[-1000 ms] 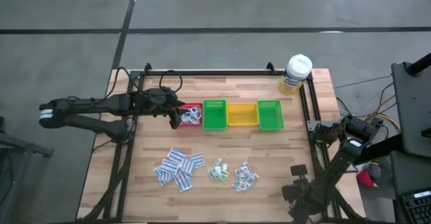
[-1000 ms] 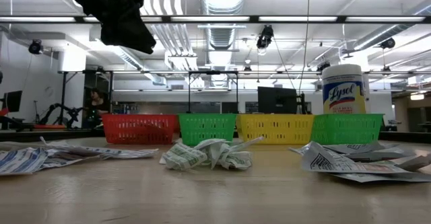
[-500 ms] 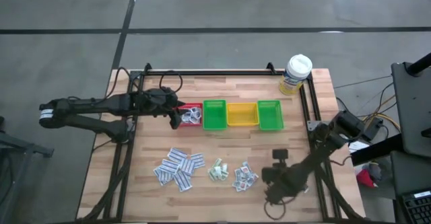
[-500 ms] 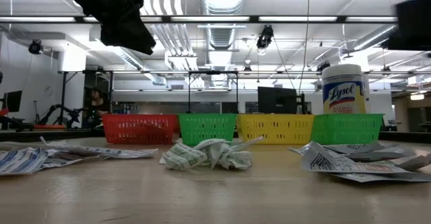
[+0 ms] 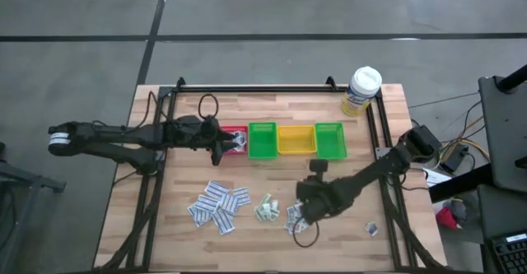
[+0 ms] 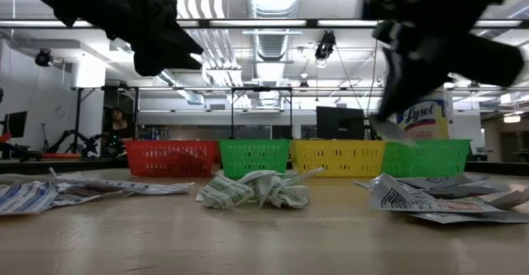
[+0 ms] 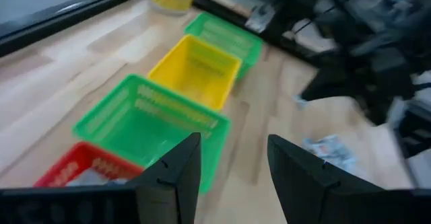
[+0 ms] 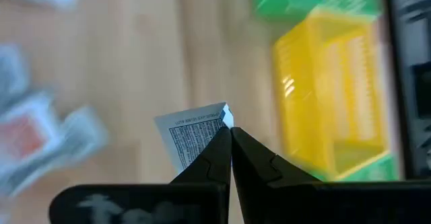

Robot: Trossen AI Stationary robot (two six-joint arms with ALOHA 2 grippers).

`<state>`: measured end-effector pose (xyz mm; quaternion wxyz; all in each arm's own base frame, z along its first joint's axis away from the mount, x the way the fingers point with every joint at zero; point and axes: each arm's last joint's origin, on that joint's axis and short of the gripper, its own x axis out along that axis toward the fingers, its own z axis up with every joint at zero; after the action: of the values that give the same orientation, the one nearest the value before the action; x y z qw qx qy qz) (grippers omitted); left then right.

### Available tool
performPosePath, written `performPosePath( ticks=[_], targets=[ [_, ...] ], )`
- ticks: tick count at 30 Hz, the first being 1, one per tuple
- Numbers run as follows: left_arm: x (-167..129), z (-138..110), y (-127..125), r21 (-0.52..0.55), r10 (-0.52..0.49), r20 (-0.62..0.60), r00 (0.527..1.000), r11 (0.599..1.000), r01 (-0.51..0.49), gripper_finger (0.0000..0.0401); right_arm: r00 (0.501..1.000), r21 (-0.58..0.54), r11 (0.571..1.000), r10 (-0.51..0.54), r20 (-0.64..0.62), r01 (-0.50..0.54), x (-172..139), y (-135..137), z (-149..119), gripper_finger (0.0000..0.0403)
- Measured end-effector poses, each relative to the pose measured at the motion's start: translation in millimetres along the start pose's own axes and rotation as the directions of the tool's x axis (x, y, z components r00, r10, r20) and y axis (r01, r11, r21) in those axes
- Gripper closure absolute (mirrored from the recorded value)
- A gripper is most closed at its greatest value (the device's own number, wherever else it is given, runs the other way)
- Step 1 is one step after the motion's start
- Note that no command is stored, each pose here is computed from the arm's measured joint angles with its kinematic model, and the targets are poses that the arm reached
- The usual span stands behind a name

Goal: Pick & Place First Aid Supplies
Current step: Put the alcohol pad into the red basket

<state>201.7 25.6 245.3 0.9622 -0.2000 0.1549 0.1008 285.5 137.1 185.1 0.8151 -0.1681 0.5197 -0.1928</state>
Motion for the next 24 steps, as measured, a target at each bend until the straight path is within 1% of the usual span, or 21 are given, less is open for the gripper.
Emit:
performPosePath(
  ticks=[3, 6, 9, 12, 15, 20, 24],
  targets=[
    [1.9, -7.3, -1.4, -0.01, -0.045, 0.054, 0.998, 0.999, 0.046, 0.0238, 0.995, 0.03, 0.998, -0.051, 0.089, 0.048, 2.8, -7.8, 11.9, 0.0395],
    [2.4, -13.0, -3.6, -0.004, -0.088, 0.106, 0.99, 0.996, 0.089, 0.0238, 0.977, 0.07, 0.993, -0.108, 0.185, 0.096, 6.5, -13.8, 25.8, 0.0395],
    [2.6, -18.2, -6.3, 0.017, -0.125, 0.139, 0.982, 0.992, 0.124, 0.0238, 0.948, 0.124, 0.983, -0.162, 0.273, 0.132, 9.6, -20.0, 40.7, 0.0395],
    [2.9, -22.3, -9.3, 0.046, -0.147, 0.137, 0.98, 0.989, 0.142, 0.0238, 0.915, 0.177, 0.969, -0.226, 0.334, 0.174, 12.1, -28.1, 53.7, 0.0395],
    [2.5, -24.4, -12.5, 0.073, -0.159, 0.132, 0.978, 0.986, 0.151, 0.0238, 0.88, 0.243, 0.946, -0.294, 0.374, 0.213, 13.8, -36.8, 64.4, 0.0395],
    [1.8, -24.9, -18.3, 0.109, -0.187, 0.142, 0.972, 0.979, 0.173, 0.0238, 0.853, 0.341, 0.919, -0.332, 0.404, 0.196, 19.7, -52.0, 77.2, 0.0395],
    [1.4, -25.8, -20.6, 0.115, -0.187, 0.144, 0.972, 0.978, 0.171, 0.0238, 0.835, 0.384, 0.904, -0.353, 0.422, 0.188, 22.0, -60.5, 83.9, 0.0395]
  ],
)
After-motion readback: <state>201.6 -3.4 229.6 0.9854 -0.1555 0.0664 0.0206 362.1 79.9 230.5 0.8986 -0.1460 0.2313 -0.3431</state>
